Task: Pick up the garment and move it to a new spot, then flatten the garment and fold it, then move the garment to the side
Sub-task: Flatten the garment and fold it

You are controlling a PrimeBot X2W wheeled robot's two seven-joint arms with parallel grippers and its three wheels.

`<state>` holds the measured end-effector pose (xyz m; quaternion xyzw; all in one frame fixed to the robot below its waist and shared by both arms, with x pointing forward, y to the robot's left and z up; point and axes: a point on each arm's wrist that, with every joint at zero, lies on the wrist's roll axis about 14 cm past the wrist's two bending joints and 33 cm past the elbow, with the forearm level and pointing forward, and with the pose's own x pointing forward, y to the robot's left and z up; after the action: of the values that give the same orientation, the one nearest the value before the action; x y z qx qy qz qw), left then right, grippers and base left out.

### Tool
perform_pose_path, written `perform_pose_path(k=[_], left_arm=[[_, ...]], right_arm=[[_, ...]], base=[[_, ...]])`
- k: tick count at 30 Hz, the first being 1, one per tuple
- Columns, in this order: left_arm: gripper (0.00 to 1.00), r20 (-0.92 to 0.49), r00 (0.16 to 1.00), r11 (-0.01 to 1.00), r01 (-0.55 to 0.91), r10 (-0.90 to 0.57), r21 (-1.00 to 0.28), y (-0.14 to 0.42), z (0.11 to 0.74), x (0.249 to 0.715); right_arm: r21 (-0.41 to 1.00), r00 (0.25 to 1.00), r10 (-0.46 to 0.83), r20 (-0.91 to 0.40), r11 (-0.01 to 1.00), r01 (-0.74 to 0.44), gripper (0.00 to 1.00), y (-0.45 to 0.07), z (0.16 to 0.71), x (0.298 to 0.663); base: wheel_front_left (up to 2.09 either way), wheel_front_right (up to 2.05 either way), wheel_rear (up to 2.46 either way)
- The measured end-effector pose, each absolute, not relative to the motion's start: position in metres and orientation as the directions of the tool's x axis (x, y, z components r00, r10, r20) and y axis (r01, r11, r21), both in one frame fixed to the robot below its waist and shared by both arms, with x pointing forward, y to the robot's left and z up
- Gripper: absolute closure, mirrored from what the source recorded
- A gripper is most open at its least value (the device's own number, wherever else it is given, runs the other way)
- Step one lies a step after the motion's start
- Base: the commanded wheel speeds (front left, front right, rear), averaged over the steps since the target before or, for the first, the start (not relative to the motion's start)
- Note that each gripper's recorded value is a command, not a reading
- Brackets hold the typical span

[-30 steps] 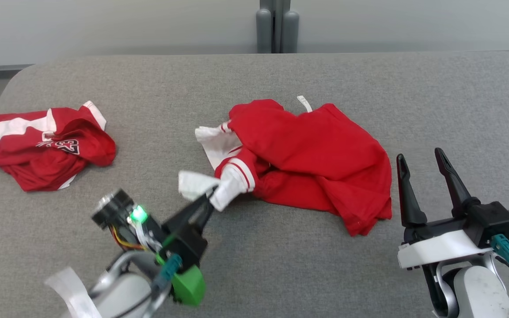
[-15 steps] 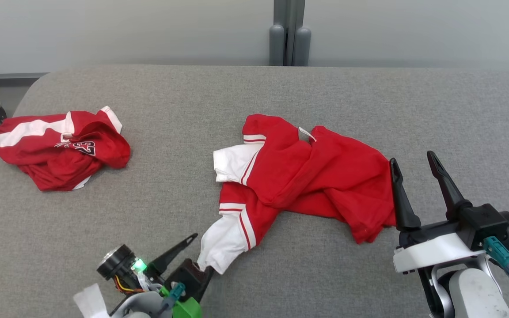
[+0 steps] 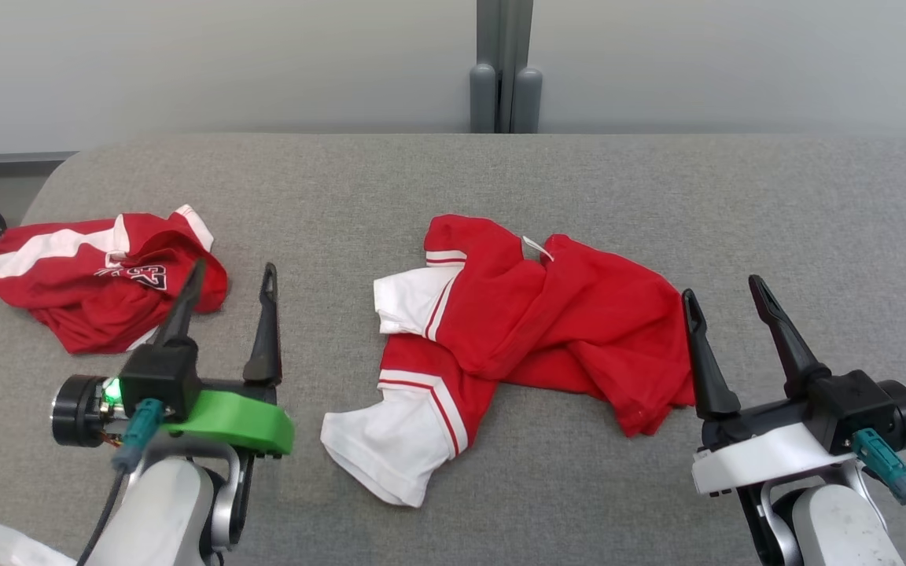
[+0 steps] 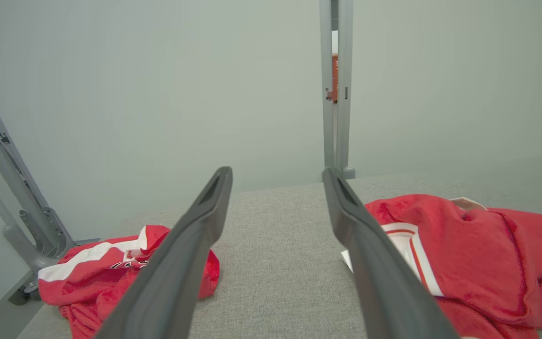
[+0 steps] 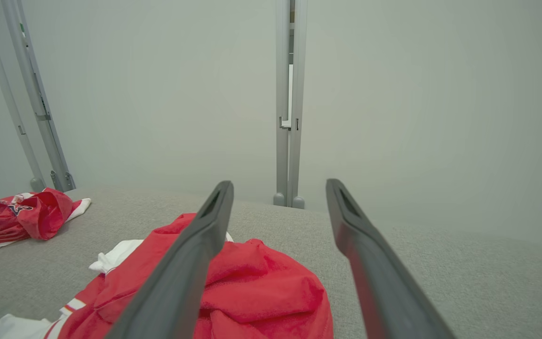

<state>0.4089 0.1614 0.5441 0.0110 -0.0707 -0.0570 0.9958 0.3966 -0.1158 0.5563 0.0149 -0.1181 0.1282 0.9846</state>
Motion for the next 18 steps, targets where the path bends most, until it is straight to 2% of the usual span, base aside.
perform_pose_path(k=[3,6,11,18], left_arm=[[0.0,0.251,0.968,0.994,0.05,-0.023,-0.101,0.169,0.58,0.409],[0.0,0.28,0.96,0.975,0.037,0.026,-0.217,0.17,0.586,0.4],[0.0,0.203,0.979,0.974,0.071,-0.026,-0.217,0.151,0.552,0.388],[0.0,0.172,0.984,0.975,0.08,-0.044,-0.209,0.15,0.538,0.388]], right_arm=[[-0.003,0.94,0.244,0.24,0.968,-0.25,0.0,-0.118,0.558,0.395],[-0.003,0.942,0.237,0.239,0.97,-0.244,0.0,-0.12,0.557,0.395],[-0.001,0.947,0.227,0.228,0.973,-0.233,0.0,-0.124,0.553,0.396],[-0.018,0.944,0.245,0.223,0.969,-0.247,0.0,-0.118,0.551,0.405]], base=[[0.0,0.0,0.0],[0.0,0.0,0.0],[0.0,0.0,0.0],[0.0,0.0,0.0]])
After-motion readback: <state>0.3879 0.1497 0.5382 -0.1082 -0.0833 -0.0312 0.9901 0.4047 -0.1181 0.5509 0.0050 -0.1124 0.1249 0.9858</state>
